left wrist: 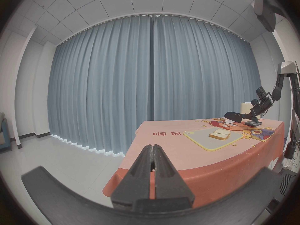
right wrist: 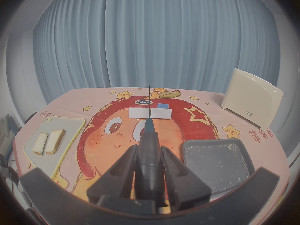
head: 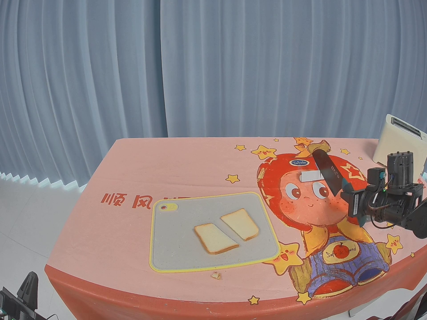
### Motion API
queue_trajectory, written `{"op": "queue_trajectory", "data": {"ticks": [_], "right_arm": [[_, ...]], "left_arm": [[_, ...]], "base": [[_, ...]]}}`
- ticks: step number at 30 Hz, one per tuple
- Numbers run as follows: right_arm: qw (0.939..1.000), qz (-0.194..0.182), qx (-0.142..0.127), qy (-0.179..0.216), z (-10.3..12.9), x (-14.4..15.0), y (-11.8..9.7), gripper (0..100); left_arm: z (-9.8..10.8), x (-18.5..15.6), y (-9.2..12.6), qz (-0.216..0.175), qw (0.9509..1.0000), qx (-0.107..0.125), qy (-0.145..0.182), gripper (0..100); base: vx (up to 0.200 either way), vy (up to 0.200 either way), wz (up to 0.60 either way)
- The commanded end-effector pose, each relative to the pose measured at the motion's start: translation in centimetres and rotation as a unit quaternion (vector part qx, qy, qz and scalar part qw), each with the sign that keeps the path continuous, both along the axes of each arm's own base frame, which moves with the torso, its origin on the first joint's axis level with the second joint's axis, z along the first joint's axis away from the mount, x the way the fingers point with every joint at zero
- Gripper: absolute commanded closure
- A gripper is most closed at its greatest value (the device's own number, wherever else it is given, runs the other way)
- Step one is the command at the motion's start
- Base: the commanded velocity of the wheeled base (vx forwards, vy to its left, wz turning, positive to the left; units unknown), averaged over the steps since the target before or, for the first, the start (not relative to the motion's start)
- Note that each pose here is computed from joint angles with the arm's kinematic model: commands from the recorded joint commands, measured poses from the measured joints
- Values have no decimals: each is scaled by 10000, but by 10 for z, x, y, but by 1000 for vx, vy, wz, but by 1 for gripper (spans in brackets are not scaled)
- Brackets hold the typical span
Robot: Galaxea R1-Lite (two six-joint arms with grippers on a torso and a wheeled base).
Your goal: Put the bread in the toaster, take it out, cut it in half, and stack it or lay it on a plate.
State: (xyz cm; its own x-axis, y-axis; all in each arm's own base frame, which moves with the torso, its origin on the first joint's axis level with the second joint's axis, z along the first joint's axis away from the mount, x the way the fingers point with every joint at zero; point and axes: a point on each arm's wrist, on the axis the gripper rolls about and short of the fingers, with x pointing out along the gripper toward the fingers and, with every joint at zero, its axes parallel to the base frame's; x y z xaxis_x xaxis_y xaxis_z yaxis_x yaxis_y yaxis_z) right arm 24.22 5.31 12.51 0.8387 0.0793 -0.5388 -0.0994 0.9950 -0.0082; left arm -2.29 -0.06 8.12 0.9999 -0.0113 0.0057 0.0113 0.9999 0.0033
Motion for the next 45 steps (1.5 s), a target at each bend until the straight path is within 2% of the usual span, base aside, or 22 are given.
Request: {"op": "queue_trajectory", "data": {"ticks": [1,27,45], "right_arm": [[10000,-18,-27,45,-2,1,0,100],[9999,-90,21,-112,5,3,-2,100],[10000,-68,-13,-32,1,3,0,100]], "left_arm": [[-5,0,0,10,10000,-1,6,100],[-5,0,0,3,10000,-1,6,100],[-5,0,0,3,10000,-1,6,100]], "base": [[0,0,0],[0,0,0],[0,0,0]]}}
